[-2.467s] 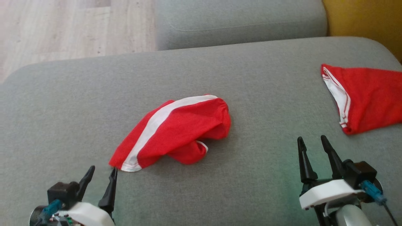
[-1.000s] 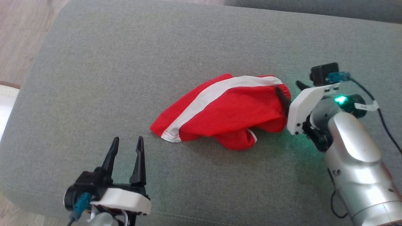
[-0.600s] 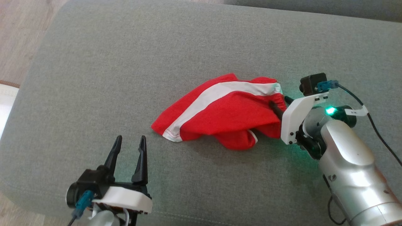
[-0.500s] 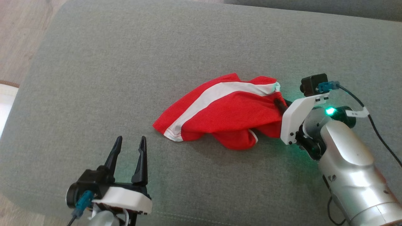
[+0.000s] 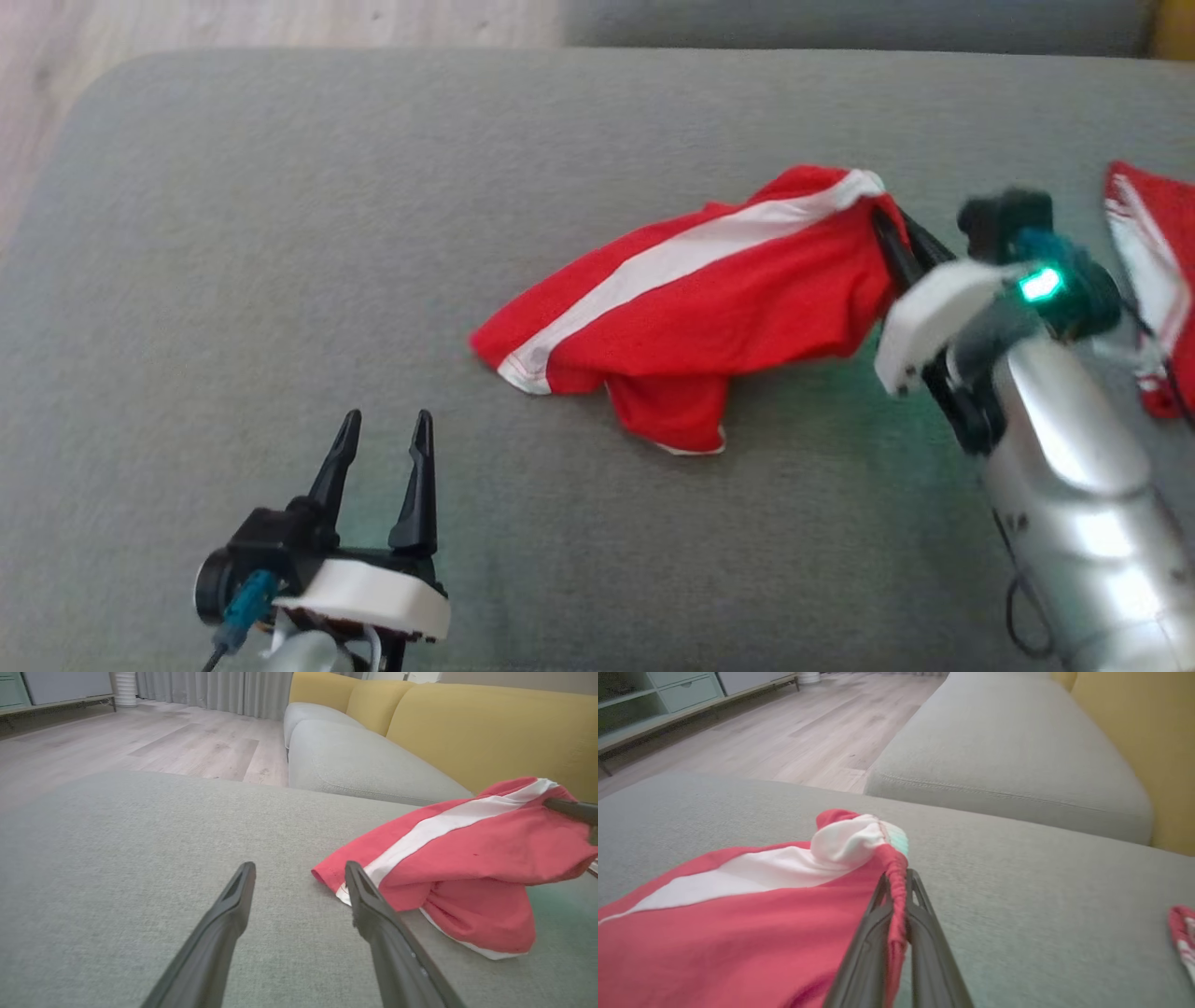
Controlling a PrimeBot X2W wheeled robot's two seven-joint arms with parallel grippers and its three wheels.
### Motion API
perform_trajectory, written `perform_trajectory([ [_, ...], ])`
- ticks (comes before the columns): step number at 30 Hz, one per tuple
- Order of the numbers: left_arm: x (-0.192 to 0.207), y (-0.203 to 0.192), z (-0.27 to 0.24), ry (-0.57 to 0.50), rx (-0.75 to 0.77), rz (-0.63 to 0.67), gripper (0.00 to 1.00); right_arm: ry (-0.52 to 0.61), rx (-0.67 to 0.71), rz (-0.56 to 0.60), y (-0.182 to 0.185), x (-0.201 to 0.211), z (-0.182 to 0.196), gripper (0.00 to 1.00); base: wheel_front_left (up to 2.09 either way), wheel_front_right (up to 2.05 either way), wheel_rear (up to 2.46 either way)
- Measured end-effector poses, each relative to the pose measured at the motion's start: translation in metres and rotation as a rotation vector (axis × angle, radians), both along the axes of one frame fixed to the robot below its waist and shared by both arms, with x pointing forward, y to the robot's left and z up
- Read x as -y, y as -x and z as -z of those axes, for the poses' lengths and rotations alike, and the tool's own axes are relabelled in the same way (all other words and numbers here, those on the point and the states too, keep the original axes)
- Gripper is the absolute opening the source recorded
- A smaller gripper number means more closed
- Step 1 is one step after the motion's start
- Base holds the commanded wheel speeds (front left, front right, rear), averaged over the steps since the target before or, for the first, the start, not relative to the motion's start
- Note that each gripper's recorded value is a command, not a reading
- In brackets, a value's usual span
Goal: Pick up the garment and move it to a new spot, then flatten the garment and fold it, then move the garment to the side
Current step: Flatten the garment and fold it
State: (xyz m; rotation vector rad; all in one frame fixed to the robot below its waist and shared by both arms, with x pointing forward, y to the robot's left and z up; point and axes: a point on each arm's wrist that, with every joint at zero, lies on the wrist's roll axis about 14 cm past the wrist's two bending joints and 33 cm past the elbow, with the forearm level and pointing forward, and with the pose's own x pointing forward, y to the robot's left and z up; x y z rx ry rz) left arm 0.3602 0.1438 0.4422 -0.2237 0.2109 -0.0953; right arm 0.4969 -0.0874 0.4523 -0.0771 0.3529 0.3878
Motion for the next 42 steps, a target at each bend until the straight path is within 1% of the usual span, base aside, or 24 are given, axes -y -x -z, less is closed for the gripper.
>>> perform_trajectory([
  [2,0.007,-0.002,-0.002,0.002,0.006,0.025,1.0,0.012,0.018,0.038,0.012,0.017,0.002,0.0,0.0,0.0,0.0],
  [5,0.017,-0.005,-0.005,0.004,0.019,0.059,1.0,0.028,-0.005,0.106,0.041,0.042,0.02,0.0,0.0,0.0,0.0],
  [9,0.027,-0.008,-0.01,0.005,0.034,0.091,1.0,0.015,-0.046,0.189,0.082,0.059,0.041,0.0,0.0,0.0,0.0],
  [14,0.032,-0.01,-0.013,0.004,0.044,0.108,1.0,0.024,-0.068,0.283,0.113,0.084,0.054,0.0,0.0,0.0,0.0],
  [15,0.032,-0.01,-0.013,0.003,0.044,0.107,1.0,0.026,-0.062,0.301,0.116,0.089,0.054,0.04,0.0,0.0,0.0],
  [16,0.033,-0.009,-0.013,0.002,0.044,0.108,1.0,0.023,-0.051,0.313,0.117,0.093,0.053,0.37,0.0,0.0,0.0],
  [17,0.033,-0.009,-0.013,0.002,0.044,0.109,1.0,0.012,-0.041,0.321,0.118,0.094,0.051,0.76,0.0,0.0,0.0],
  [18,0.033,-0.008,-0.013,0.003,0.044,0.11,1.0,-0.001,-0.032,0.327,0.119,0.094,0.049,1.0,0.0,0.0,0.0],
  [20,0.033,-0.005,-0.011,0.007,0.036,0.109,1.0,-0.028,-0.001,0.337,0.116,0.094,0.043,1.0,0.0,0.0,0.0],
  [27,0.035,0.003,-0.01,0.012,0.03,0.111,1.0,-0.039,0.047,0.355,0.113,0.099,0.031,1.0,0.0,0.0,0.0],
  [30,0.038,0.005,-0.012,0.014,0.035,0.117,1.0,-0.047,0.089,0.352,0.11,0.099,0.02,1.0,0.0,0.0,0.0],
  [36,0.043,0.008,-0.02,0.024,0.062,0.129,1.0,-0.098,0.167,0.331,0.109,0.089,-0.005,1.0,0.0,0.0,0.0],
  [39,0.045,0.013,-0.021,0.027,0.065,0.129,1.0,-0.127,0.191,0.319,0.115,0.083,-0.013,1.0,0.0,0.0,0.0],
  [42,0.045,0.018,-0.019,0.024,0.064,0.127,1.0,-0.146,0.191,0.311,0.126,0.079,-0.012,1.0,0.0,0.0,0.0],
])
